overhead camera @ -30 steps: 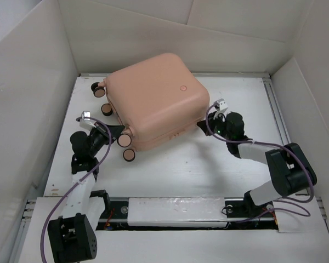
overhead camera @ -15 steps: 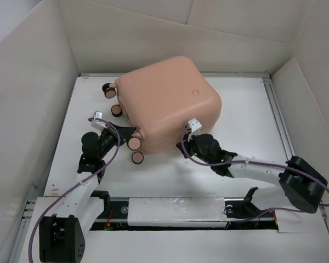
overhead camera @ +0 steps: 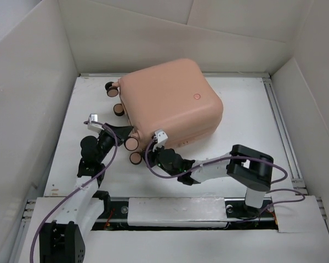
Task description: Pack the luggage
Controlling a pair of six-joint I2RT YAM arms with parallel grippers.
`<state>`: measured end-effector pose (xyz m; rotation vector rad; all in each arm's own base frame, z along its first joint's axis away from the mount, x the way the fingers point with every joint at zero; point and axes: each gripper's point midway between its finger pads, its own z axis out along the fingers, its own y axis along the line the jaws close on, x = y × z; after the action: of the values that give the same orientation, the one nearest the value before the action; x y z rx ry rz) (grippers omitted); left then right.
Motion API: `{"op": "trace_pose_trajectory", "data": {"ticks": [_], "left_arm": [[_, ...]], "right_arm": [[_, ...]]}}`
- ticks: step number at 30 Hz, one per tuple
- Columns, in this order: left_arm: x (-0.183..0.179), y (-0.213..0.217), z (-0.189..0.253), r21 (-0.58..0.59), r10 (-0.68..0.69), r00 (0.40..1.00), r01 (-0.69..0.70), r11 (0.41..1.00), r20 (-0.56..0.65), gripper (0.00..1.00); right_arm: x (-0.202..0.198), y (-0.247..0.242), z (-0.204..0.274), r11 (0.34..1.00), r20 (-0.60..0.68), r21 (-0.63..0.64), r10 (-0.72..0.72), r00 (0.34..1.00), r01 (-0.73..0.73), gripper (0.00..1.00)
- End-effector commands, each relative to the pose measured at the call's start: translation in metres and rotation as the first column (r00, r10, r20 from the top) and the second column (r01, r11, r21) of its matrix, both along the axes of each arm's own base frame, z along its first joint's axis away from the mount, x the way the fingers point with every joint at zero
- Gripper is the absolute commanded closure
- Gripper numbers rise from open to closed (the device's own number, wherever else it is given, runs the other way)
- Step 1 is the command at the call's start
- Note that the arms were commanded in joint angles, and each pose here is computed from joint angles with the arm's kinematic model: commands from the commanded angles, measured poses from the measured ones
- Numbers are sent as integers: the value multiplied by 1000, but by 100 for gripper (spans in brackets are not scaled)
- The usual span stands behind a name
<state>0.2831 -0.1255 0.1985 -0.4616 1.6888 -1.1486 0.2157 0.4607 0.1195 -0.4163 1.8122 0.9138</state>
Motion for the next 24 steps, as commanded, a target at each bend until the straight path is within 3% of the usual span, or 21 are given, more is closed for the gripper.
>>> {"op": "trace_pose_trajectory", "data": {"ticks": [1, 7, 9, 10, 11, 12, 13, 14, 15, 17, 21, 22, 24], "left_arm": [[-34, -35, 8, -20, -227, 973, 228, 973, 36, 100], [-34, -37, 5, -21, -236, 971, 237, 971, 27, 100], [-33, -38, 6, -14, -245, 969, 246, 969, 28, 94], [-35, -39, 6, -14, -254, 967, 255, 967, 28, 83], [-33, -39, 10, -13, -254, 967, 255, 967, 31, 69], [-34, -40, 9, 2, -265, 963, 265, 964, 40, 39], [-36, -41, 15, 5, -276, 960, 276, 961, 58, 20], [-37, -40, 17, 20, -276, 958, 275, 961, 76, 6], [-36, -41, 21, 21, -276, 958, 275, 961, 77, 0], [-27, -33, 26, 82, -230, 971, 225, 971, 60, 0], [-2, -8, 36, 179, -58, 998, 55, 982, 12, 0], [4, -6, 36, 194, -38, 999, 38, 980, 0, 0], [13, -2, 39, 203, -32, 999, 38, 978, -35, 0]], "right_arm": [[-40, 40, 55, 953, -8, 271, 142, 990, -134, 100], [-31, -44, 52, 981, -23, 186, -48, 999, 51, 100], [-31, -73, 63, 984, -18, 154, -83, 996, 84, 89], [-33, -85, 55, 988, -25, 115, -97, 995, 99, 77], [-34, -99, 60, 991, -33, 84, -98, 995, 101, 46], [-38, -105, 59, 995, -35, 54, -86, 996, 88, 37], [-40, -112, 56, 996, -42, 22, -87, 995, 88, 32], [-41, -121, 51, 995, -49, -17, -98, 994, 97, 28], [-44, -137, 43, 991, -65, -64, -119, 991, 115, 26], [-39, -161, 29, 976, -73, -105, -197, 978, 189, 25], [-27, -199, 7, 952, -128, -100, -300, 945, 288, 41], [-24, -204, 6, 948, -141, -90, -316, 938, 306, 57], [-13, -214, 3, 941, -154, -93, -336, 929, 325, 61]]}}
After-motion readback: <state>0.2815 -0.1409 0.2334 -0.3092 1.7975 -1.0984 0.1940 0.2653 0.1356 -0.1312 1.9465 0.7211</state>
